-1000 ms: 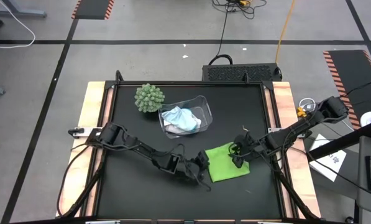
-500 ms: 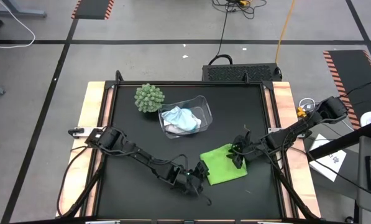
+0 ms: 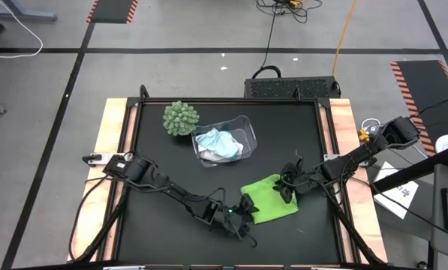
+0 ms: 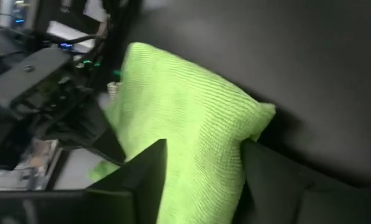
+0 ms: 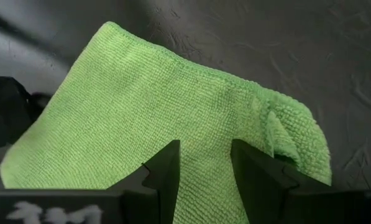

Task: Fold microfiber towels
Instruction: Fold the green towel

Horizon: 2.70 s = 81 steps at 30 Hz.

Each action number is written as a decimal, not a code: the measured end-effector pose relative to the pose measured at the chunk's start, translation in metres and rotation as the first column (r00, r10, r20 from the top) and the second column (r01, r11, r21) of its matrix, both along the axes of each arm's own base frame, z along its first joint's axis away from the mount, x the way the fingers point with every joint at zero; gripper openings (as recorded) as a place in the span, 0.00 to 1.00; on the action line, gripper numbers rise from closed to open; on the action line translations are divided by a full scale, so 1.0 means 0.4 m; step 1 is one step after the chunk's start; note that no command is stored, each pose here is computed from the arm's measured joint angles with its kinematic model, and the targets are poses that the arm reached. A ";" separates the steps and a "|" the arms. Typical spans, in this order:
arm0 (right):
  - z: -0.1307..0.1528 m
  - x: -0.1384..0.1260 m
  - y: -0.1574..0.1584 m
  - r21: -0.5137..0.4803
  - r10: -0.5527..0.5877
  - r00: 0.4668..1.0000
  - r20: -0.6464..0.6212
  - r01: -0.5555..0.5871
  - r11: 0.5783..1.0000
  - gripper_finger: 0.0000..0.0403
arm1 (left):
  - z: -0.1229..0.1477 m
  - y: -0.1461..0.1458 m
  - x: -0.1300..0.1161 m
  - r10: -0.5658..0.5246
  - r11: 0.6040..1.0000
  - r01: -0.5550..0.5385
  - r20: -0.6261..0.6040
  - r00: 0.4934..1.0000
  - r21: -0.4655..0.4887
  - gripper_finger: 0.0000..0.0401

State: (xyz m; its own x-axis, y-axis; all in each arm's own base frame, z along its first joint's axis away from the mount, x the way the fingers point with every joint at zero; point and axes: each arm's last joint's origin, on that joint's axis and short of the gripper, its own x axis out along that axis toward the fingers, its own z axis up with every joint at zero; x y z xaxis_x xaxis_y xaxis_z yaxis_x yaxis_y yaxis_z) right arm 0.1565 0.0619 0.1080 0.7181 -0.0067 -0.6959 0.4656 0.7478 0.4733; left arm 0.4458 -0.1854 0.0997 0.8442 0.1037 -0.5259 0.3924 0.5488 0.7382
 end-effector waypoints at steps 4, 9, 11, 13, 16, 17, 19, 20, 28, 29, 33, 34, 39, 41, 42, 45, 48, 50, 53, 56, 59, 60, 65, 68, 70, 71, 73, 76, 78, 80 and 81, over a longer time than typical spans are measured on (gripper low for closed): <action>0.000 0.000 0.001 0.000 0.002 1.000 0.002 -0.002 1.000 0.33 | 0.006 0.004 0.006 0.009 0.999 -0.010 0.032 0.999 0.030 0.35; 0.001 -0.003 0.010 0.002 0.021 1.000 0.003 -0.021 1.000 0.33 | 0.003 0.011 0.004 0.011 0.995 -0.012 0.009 1.000 0.103 0.04; -0.002 -0.003 0.011 0.000 0.021 1.000 -0.002 -0.021 1.000 0.33 | 0.004 0.008 0.004 -0.024 0.987 0.025 -0.004 1.000 0.159 0.03; -0.006 -0.001 0.011 -0.005 0.021 1.000 -0.010 -0.021 1.000 0.33 | 0.011 0.000 0.006 -0.085 0.969 0.092 -0.041 0.996 0.228 0.04; -0.017 0.002 0.013 -0.011 0.004 1.000 -0.029 -0.004 1.000 0.33 | 0.032 -0.008 0.021 -0.155 0.935 0.185 -0.119 0.981 0.302 0.01; -0.022 0.003 0.013 -0.014 -0.001 0.999 -0.037 0.001 1.000 0.33 | 0.042 -0.007 0.028 -0.162 0.928 0.199 -0.139 0.977 0.315 0.01; -0.029 0.008 0.014 -0.022 -0.009 0.999 -0.036 0.008 1.000 0.33 | 0.059 -0.006 0.043 -0.187 0.914 0.235 -0.171 0.967 0.331 0.01; -0.032 0.012 0.016 -0.022 -0.010 0.999 -0.032 0.009 1.000 0.33 | 0.074 -0.005 0.051 -0.205 0.906 0.257 -0.180 0.962 0.338 0.01; -0.053 0.025 0.022 -0.031 0.006 1.000 -0.022 -0.007 0.999 0.33 | 0.177 0.013 0.108 -0.313 0.858 0.328 -0.104 0.944 0.396 0.01; -0.056 0.025 0.022 -0.035 0.003 1.000 -0.026 -0.004 0.999 0.33 | 0.187 0.015 0.113 -0.321 0.856 0.331 -0.095 0.942 0.397 0.01; -0.061 0.027 0.023 -0.041 0.001 1.000 -0.028 -0.002 0.999 0.32 | 0.208 0.038 0.130 -0.332 0.864 0.328 -0.058 0.942 0.381 0.01; -0.062 0.029 0.024 -0.039 0.002 1.000 -0.021 -0.003 0.999 0.32 | 0.208 0.049 0.134 -0.338 0.868 0.335 -0.057 0.939 0.367 0.01; -0.059 0.039 0.028 -0.085 0.043 0.999 0.029 -0.040 0.996 0.32 | 0.197 0.092 0.151 -0.335 0.894 0.332 -0.045 0.941 0.302 0.00; -0.053 0.042 0.029 -0.099 0.062 0.997 0.048 -0.057 0.993 0.32 | 0.186 0.095 0.153 -0.337 0.893 0.339 -0.059 0.939 0.296 0.01; -0.051 0.042 0.029 -0.109 0.072 0.996 0.054 -0.066 0.992 0.32 | 0.179 0.094 0.153 -0.345 0.891 0.349 -0.067 0.936 0.291 0.00; -0.046 0.042 0.029 -0.137 0.102 0.993 0.060 -0.093 0.986 0.32 | 0.160 0.094 0.159 -0.359 0.889 0.361 -0.061 0.931 0.282 0.00; -0.043 0.044 0.028 -0.182 0.122 0.990 0.071 -0.107 0.977 0.32 | 0.152 0.095 0.163 -0.366 0.888 0.367 -0.058 0.929 0.276 0.00; -0.042 0.046 0.028 -0.208 0.140 0.987 0.073 -0.122 0.971 0.32 | 0.146 0.095 0.163 -0.363 0.890 0.366 -0.063 0.930 0.271 0.00; -0.033 0.053 0.030 -0.257 0.184 0.980 0.071 -0.161 0.953 0.32 | 0.140 0.096 0.162 -0.361 0.890 0.367 -0.074 0.930 0.269 0.00; -0.024 0.061 0.039 -0.332 0.263 0.964 0.048 -0.233 0.914 0.32 | 0.148 0.095 0.166 -0.365 0.890 0.362 -0.045 0.930 0.277 0.00; -0.030 0.051 0.050 -0.361 0.306 0.952 -0.018 -0.292 0.886 0.32 | 0.154 0.093 0.169 -0.380 0.882 0.369 -0.019 0.925 0.292 0.00; -0.030 0.048 0.055 -0.352 0.302 0.953 -0.026 -0.292 0.889 0.32 | 0.157 0.094 0.171 -0.383 0.882 0.367 -0.007 0.924 0.294 0.00; -0.038 0.031 0.077 -0.350 0.229 0.973 -0.015 -0.220 0.911 0.32 | 0.163 0.115 0.181 -0.370 0.897 0.349 0.030 0.929 0.272 0.00; -0.045 0.027 0.093 -0.340 0.190 0.981 0.025 -0.171 0.925 0.32 | 0.165 0.131 0.186 -0.322 0.919 0.301 0.047 0.945 0.254 0.00; -0.050 0.027 0.102 -0.332 0.168 0.984 0.051 -0.142 0.933 0.32 | 0.166 0.143 0.189 -0.299 0.931 0.278 0.056 0.953 0.236 0.00; -0.053 0.028 0.106 -0.338 0.164 0.985 0.058 -0.135 0.931 0.32 | 0.168 0.148 0.192 -0.288 0.936 0.265 0.068 0.955 0.232 0.00; -0.054 0.034 0.116 -0.354 0.162 0.985 0.065 -0.129 0.926 0.32 | 0.177 0.157 0.195 -0.267 0.946 0.241 0.095 0.959 0.216 0.00; -0.043 0.049 0.136 -0.433 0.199 0.978 0.068 -0.151 0.889 0.32 | 0.182 0.158 0.196 -0.252 0.954 0.228 0.108 0.962 0.194 0.00; -0.024 0.064 0.155 -0.497 0.235 0.968 0.087 -0.162 0.853 0.32 | 0.181 0.155 0.195 -0.257 0.953 0.234 0.104 0.961 0.193 0.00; -0.013 0.071 0.167 -0.543 0.262 0.962 0.081 -0.178 0.820 0.32 | 0.182 0.151 0.194 -0.263 0.952 0.240 0.107 0.959 0.188 0.00; -0.009 0.074 0.172 -0.558 0.276 0.959 0.070 -0.192 0.807 0.32 | 0.182 0.150 0.194 -0.263 0.952 0.241 0.107 0.959 0.187 0.00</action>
